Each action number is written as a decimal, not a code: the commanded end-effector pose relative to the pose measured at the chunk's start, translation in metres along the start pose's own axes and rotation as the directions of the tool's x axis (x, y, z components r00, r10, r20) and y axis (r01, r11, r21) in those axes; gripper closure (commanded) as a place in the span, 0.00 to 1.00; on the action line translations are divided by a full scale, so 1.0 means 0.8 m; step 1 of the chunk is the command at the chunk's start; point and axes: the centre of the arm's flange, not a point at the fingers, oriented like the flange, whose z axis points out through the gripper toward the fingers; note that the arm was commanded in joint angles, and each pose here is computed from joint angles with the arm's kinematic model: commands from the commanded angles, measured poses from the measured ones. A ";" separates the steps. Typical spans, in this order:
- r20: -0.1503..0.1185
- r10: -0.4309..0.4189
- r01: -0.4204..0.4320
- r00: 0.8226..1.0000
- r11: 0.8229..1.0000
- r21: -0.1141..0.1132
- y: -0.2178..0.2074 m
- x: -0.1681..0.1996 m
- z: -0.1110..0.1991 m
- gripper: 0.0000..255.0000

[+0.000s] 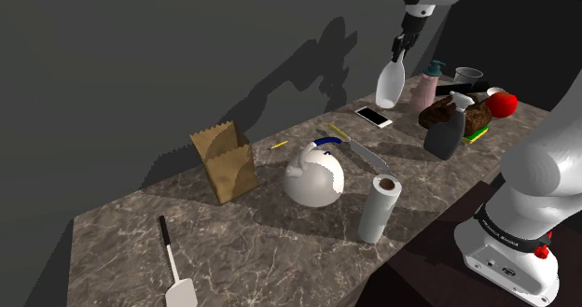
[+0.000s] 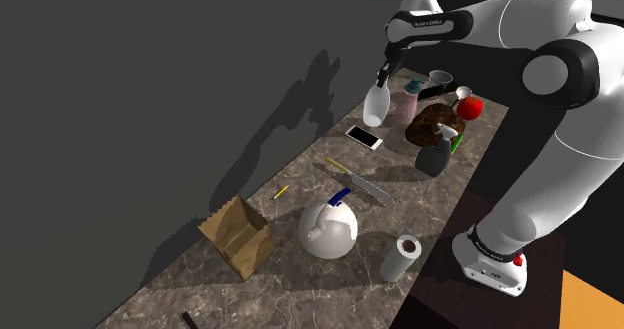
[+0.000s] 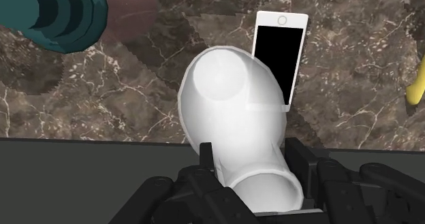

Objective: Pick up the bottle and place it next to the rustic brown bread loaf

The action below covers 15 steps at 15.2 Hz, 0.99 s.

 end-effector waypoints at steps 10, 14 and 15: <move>-0.001 0.000 0.000 1.000 1.000 -0.001 0.001 -0.005 0.027 1.00; -0.001 0.000 0.000 1.000 1.000 -0.001 0.000 -0.005 0.027 0.00; -0.001 0.000 0.000 1.000 1.000 -0.001 0.000 -0.005 0.027 0.00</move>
